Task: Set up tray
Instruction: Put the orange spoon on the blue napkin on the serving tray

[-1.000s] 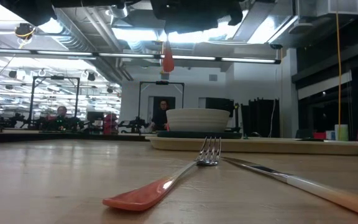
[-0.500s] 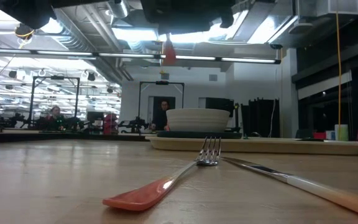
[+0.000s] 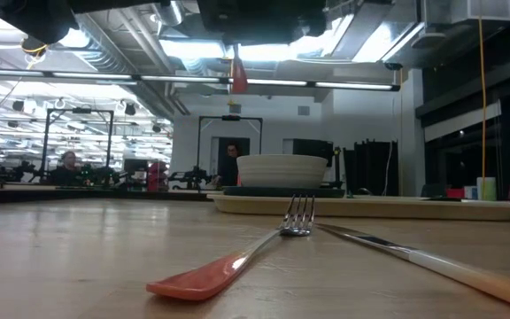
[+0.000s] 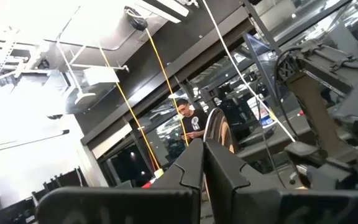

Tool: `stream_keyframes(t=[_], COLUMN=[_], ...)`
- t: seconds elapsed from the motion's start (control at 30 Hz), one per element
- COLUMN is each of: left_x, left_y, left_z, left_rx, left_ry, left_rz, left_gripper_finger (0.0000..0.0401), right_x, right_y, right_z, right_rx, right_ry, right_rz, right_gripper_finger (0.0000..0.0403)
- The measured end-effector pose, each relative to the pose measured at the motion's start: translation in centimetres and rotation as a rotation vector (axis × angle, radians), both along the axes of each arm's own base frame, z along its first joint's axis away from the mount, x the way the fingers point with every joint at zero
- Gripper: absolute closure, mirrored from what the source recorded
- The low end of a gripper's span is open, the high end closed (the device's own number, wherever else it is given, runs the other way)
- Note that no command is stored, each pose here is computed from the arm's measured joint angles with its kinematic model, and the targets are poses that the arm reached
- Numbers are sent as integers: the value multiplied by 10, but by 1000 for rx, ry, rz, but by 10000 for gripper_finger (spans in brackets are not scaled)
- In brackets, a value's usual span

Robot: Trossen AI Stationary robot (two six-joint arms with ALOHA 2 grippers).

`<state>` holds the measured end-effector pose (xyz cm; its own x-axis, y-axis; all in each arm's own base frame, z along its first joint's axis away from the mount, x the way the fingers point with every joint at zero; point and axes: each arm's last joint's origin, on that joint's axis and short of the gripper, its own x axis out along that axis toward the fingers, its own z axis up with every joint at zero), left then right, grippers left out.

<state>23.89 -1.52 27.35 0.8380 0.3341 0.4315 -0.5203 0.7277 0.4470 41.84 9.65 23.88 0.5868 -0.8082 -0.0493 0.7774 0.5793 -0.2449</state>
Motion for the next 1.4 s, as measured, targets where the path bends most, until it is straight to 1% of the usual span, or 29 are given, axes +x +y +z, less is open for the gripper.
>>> stream_keyframes(t=[0.17,0.37,0.57,0.63,0.87,1.03,1.2,1.4], left_x=[0,0,0,0,0,0,0,0], left_y=[0,1,8,11,12,12,12,12], left_z=[0,0,0,0,1,1,0,0], left_rx=[1,22,-11,-28,-29,-29,-21,-19], left_ry=[-1,12,-1,-9,-18,-17,-8,-6], left_rz=[0,34,48,46,44,48,77,76], left_gripper_finger=[399,399,399,399,399,399,399,399], right_x=[2,3,2,2,5,7,7,7], right_y=[-10,-15,-15,-16,-24,-33,-33,-33], right_z=[0,0,0,0,0,0,0,-1], right_rx=[13,13,8,7,14,16,13,6], right_ry=[-16,-15,-18,-18,-16,-15,-12,-1], right_rz=[-16,-26,-62,-67,-45,-51,-52,-53], right_gripper_finger=[262,262,264,270,299,311,322,354])
